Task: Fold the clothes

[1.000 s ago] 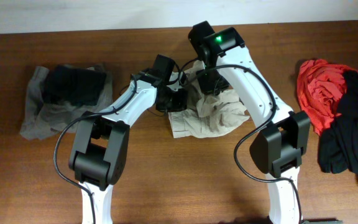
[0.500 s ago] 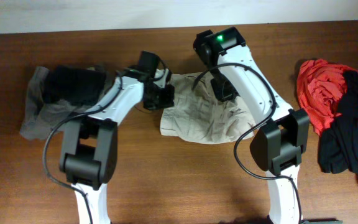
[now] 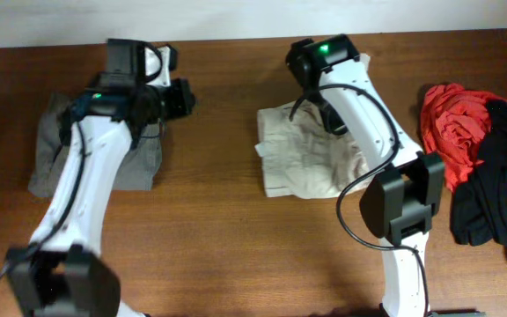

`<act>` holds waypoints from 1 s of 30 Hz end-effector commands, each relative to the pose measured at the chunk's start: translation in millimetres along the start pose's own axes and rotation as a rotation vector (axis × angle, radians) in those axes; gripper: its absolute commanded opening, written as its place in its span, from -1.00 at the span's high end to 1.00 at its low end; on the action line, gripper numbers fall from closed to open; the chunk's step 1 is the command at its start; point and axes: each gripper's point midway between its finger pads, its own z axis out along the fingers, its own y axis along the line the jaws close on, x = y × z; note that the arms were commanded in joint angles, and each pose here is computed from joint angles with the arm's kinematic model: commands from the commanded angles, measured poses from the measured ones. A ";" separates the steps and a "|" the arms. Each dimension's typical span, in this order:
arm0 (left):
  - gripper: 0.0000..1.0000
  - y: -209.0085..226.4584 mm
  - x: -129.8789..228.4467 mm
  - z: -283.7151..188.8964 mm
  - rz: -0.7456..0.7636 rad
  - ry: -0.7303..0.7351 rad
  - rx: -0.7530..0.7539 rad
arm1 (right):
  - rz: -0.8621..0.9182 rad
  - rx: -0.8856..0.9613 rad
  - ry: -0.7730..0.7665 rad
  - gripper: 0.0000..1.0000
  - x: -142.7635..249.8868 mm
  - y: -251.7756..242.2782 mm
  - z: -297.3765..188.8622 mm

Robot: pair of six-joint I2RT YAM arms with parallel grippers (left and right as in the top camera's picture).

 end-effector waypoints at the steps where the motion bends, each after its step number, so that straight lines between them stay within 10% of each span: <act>1: 0.92 -13.1 -6.5 -24.9 0.054 -0.055 0.011 | 0.047 0.075 -0.049 0.92 -5.9 -20.5 -8.7; 30: 0.92 -15.0 0.3 -30.8 0.047 -0.036 0.008 | -0.306 0.104 -0.126 0.73 -28.5 204.8 25.7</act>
